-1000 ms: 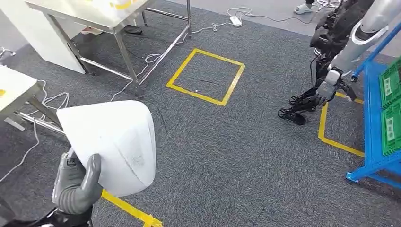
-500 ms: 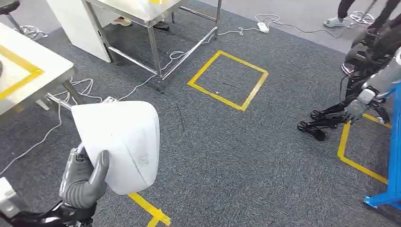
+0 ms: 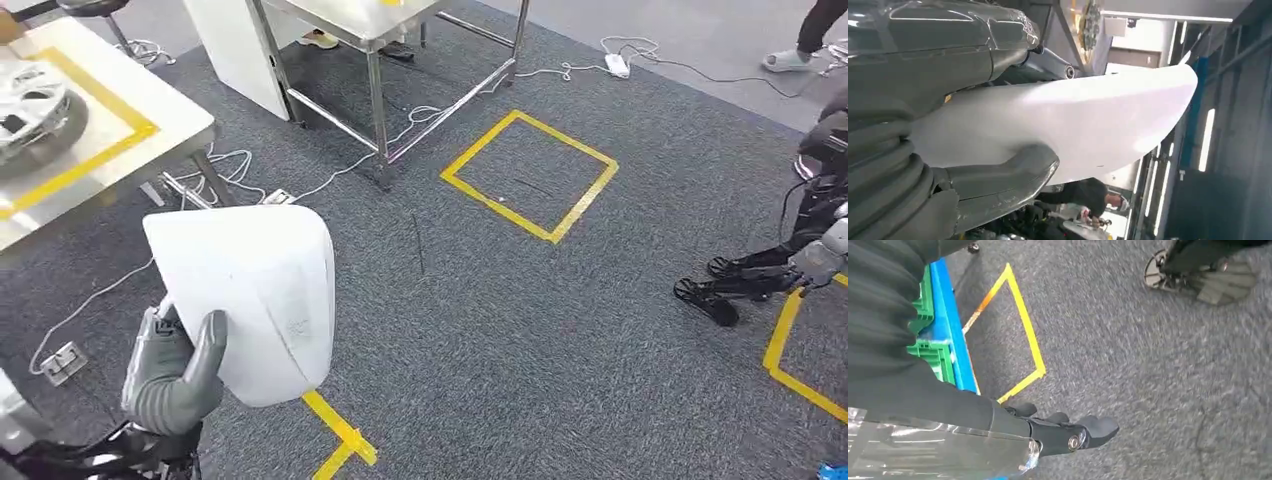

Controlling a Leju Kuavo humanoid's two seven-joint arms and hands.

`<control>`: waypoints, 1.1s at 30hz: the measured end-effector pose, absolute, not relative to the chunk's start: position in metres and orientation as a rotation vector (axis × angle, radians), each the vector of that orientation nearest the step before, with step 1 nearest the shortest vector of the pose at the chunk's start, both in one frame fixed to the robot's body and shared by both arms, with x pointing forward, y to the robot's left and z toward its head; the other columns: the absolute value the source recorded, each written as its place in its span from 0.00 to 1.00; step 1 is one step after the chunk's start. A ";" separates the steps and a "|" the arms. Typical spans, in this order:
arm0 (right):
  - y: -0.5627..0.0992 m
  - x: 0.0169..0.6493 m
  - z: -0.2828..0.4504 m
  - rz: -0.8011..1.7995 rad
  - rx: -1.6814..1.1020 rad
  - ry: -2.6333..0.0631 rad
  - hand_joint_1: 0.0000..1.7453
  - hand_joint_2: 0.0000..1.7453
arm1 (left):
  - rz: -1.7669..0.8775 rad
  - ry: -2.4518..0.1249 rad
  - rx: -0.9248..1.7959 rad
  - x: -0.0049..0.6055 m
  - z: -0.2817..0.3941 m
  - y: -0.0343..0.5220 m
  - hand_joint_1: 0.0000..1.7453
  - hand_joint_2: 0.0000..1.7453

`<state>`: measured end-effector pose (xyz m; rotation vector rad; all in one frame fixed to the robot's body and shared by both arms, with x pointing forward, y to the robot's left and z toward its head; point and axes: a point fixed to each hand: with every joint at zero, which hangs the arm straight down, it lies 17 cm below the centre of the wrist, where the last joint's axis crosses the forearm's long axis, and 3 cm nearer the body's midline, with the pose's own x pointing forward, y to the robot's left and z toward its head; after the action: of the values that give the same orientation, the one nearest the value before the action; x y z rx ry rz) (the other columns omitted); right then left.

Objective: Take the parts from the cabinet and place them on the table.

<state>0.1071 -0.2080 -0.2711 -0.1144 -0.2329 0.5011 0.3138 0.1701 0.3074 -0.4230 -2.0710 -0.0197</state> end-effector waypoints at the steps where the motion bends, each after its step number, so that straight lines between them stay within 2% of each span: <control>1: -0.207 0.108 -0.271 0.501 -0.114 -0.234 0.00 1.00 | -0.021 -2.072 -0.422 0.314 0.308 0.170 1.00 1.00; 33: -0.235 0.122 -0.271 0.501 -0.152 -0.249 0.00 1.00 | -0.004 -2.149 -0.404 0.330 0.346 0.168 1.00 1.00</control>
<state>0.1222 -0.2353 -0.2711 -0.1519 -0.2485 0.5005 0.3301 0.1684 0.3460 -0.4040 -2.1493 -0.0042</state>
